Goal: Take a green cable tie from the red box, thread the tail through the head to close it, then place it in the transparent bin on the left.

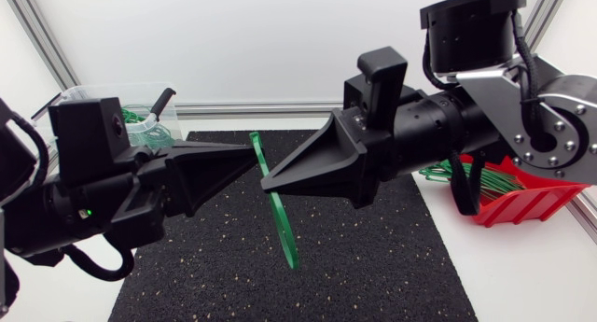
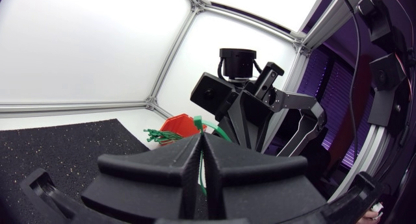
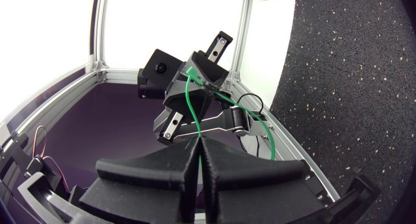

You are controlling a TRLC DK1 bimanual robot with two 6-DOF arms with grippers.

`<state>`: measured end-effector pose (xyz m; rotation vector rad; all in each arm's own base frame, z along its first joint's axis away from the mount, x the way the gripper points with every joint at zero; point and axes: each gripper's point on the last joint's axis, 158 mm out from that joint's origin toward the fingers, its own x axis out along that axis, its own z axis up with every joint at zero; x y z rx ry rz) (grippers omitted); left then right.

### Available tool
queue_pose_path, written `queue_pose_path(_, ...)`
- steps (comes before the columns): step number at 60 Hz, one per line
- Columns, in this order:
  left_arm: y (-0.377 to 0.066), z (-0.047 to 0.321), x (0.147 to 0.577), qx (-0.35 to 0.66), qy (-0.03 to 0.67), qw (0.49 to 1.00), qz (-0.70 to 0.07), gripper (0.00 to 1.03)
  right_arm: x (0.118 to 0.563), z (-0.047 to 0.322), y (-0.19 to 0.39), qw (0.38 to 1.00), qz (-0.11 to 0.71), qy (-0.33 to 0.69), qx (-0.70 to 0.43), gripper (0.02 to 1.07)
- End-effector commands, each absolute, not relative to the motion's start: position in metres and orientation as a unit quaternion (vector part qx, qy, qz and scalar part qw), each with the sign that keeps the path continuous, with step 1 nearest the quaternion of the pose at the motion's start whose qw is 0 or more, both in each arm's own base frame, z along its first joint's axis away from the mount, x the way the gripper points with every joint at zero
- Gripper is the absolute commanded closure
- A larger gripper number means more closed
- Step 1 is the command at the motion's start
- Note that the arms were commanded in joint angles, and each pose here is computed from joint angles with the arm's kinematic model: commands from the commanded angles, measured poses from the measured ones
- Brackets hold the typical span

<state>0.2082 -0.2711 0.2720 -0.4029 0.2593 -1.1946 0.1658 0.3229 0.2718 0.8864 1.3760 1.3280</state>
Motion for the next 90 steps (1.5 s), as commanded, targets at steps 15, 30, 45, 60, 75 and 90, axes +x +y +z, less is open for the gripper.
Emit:
queue_pose_path(15,-0.277,0.265,0.194,-0.156,0.1,0.803,-0.566,0.99,0.17,0.284,0.322,0.496,0.543,0.565,0.374,1.01)
queue_pose_path(30,-0.279,0.267,0.19,-0.137,0.081,0.813,-0.56,0.99,0.176,0.282,0.321,0.494,0.533,0.573,0.38,1.01)
queue_pose_path(45,-0.288,0.265,0.177,-0.108,0.065,0.817,-0.563,0.99,0.177,0.281,0.32,0.489,0.529,0.578,0.382,1.01)
queue_pose_path(60,-0.291,0.264,0.17,-0.083,0.046,0.825,-0.557,0.99,0.189,0.272,0.317,0.489,0.51,0.588,0.394,1.01)
queue_pose_path(75,-0.286,0.261,0.18,-0.064,0.037,0.837,-0.542,0.98,0.175,0.279,0.311,0.49,0.524,0.58,0.386,0.53)
queue_pose_path(90,-0.274,0.255,0.194,-0.014,0.009,0.858,-0.513,0.98,0.178,0.298,0.299,0.499,0.557,0.545,0.378,0.53)
